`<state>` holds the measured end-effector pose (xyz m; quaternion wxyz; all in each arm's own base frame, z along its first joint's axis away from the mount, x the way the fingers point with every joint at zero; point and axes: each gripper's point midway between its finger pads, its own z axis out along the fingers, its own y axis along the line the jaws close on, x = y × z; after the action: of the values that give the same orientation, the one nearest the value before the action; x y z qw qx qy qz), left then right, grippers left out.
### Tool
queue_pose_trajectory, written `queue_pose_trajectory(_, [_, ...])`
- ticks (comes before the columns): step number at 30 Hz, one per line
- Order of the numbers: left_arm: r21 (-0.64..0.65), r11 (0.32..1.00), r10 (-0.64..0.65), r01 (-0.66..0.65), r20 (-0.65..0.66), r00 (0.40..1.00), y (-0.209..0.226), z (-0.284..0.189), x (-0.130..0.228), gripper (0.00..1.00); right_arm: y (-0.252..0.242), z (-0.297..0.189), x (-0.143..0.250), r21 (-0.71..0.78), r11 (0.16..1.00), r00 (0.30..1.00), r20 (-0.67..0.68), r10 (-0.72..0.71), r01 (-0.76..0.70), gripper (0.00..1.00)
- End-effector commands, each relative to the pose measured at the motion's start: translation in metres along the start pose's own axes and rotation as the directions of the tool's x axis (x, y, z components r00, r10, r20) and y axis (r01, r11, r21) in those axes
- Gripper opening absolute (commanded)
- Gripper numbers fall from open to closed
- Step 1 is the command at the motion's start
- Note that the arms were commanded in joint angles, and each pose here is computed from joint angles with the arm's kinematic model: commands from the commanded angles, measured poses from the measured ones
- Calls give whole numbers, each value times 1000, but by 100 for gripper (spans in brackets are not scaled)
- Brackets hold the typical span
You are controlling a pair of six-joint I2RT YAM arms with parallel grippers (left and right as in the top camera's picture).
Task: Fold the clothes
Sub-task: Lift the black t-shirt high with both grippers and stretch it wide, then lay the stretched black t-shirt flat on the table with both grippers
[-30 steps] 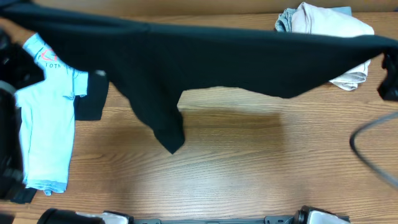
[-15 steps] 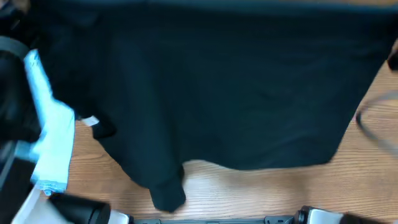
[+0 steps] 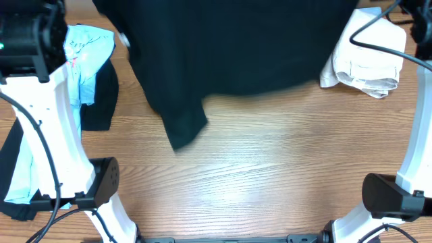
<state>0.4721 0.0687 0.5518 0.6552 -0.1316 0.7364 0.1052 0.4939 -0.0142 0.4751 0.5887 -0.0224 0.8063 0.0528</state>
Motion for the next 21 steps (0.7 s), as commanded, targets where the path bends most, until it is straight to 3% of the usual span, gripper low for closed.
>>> queue_pose_trajectory(1, [-57, 996, -64, 73, 137, 988, 43, -27, -44, 4, -41, -28, -32, 198, 980, 994, 112, 6, -28, 4])
queue_pose_trajectory(8, [-86, 995, -45, 51, 64, 997, 53, -14, -23, 4, -43, -5, -12, 177, 984, 999, 51, 13, -22, 4])
queue_pose_trajectory(15, [-99, 995, -7, -12, -192, 981, 45, 48, 63, 4, -43, 68, 81, 105, 993, 973, -214, 84, -63, 4])
queue_pose_trajectory(21, [-111, 993, -8, -42, -414, 910, 43, 77, 142, 4, -46, 89, 138, 107, 990, 918, -377, 123, -89, 4])
